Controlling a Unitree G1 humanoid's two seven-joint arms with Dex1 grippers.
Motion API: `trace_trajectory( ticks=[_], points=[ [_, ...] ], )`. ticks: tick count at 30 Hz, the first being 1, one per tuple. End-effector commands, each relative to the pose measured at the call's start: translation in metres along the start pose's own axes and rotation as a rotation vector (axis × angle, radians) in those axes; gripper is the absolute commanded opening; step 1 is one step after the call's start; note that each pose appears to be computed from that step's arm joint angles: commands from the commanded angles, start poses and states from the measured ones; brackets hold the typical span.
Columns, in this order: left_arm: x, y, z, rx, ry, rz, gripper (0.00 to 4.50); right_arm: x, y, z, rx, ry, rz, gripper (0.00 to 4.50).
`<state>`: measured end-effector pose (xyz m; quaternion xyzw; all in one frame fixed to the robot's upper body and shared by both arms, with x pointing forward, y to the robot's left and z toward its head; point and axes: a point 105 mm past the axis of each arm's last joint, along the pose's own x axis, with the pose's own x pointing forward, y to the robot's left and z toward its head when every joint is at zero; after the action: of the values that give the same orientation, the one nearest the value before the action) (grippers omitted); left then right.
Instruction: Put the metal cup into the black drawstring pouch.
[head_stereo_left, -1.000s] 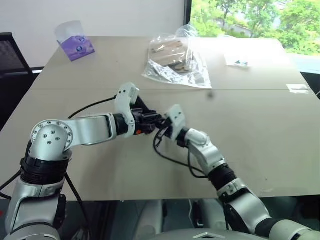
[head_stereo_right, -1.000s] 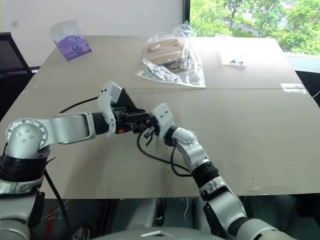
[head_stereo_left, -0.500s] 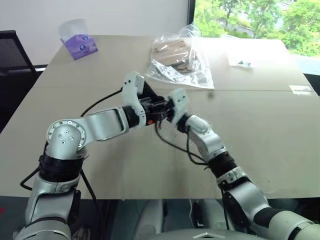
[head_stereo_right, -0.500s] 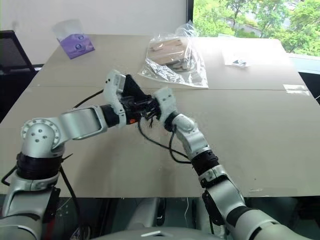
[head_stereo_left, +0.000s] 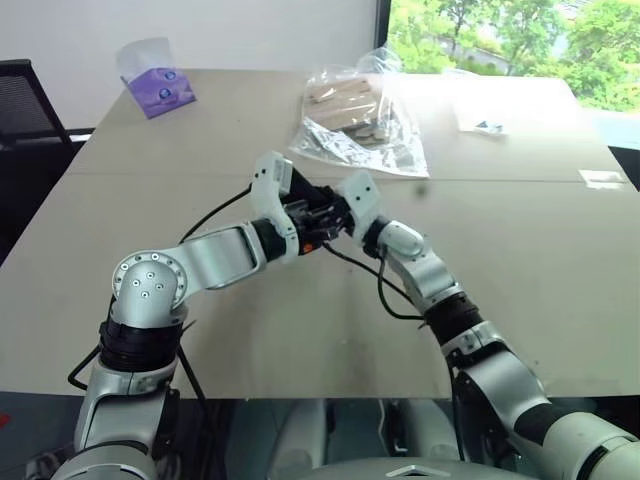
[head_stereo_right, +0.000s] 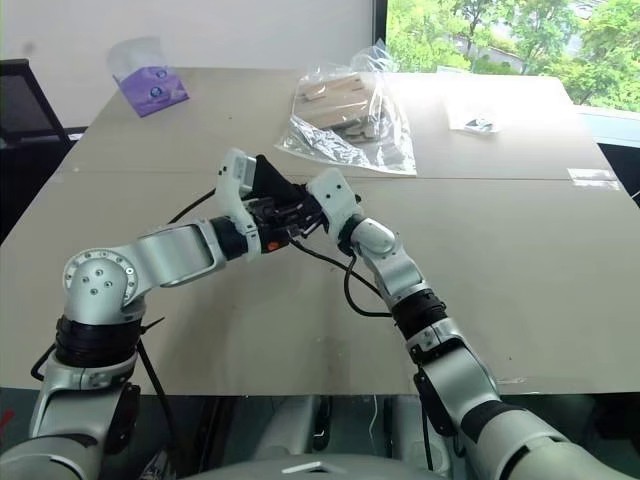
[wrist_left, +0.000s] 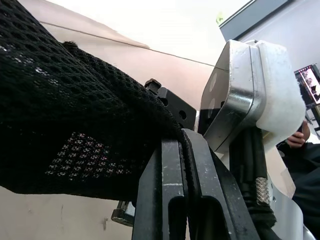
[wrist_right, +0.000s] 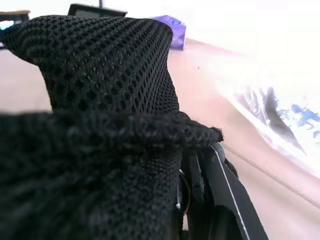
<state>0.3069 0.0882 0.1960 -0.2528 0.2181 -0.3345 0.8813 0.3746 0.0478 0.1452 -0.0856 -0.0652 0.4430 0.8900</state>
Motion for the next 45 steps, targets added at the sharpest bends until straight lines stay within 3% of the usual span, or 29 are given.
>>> trace_trajectory(
  ticks=[1, 6, 10, 13, 18, 24, 29, 32, 37, 45],
  points=[
    [-0.002, -0.02, 0.012, -0.016, -0.05, -0.126, 0.0, 0.007, 0.039, 0.021, -0.096, -0.027, 0.179, 1.5],
    [-0.004, -0.003, 0.017, -0.053, -0.072, -0.096, 0.0, -0.005, 0.034, 0.03, -0.07, 0.022, 0.186, 3.92],
    [-0.005, 0.011, 0.024, -0.066, -0.084, -0.066, 0.0, -0.02, 0.029, 0.052, -0.004, 0.03, 0.23, 3.92],
    [-0.006, 0.016, 0.031, -0.065, -0.098, -0.068, 0.0, -0.033, 0.024, 0.063, -0.056, 0.03, 0.244, 4.44],
    [-0.008, 0.026, 0.044, -0.039, -0.104, -0.054, 0.0, -0.058, 0.013, 0.08, -0.044, 0.028, 0.217, 4.44],
    [-0.012, 0.042, 0.058, 0.012, -0.102, -0.023, 0.0, -0.09, -0.011, 0.094, 0.125, -0.035, 0.16, 4.44],
    [-0.019, 0.046, 0.069, 0.05, -0.095, -0.048, 0.0, -0.094, -0.014, 0.057, 0.19, 0.045, 0.087, 4.44],
    [-0.022, 0.049, 0.07, 0.078, -0.076, -0.04, 0.0, -0.089, -0.016, 0.05, 0.229, 0.034, 0.046, 4.44],
    [-0.034, 0.045, 0.065, 0.202, -0.004, -0.056, 0.0, -0.084, -0.019, 0.01, 0.011, 0.183, 0.018, 4.44],
    [-0.047, 0.069, 0.046, 0.359, 0.112, 0.058, 0.0, -0.074, 0.003, -0.023, -0.086, 0.226, 0.109, 4.44]
  ],
)
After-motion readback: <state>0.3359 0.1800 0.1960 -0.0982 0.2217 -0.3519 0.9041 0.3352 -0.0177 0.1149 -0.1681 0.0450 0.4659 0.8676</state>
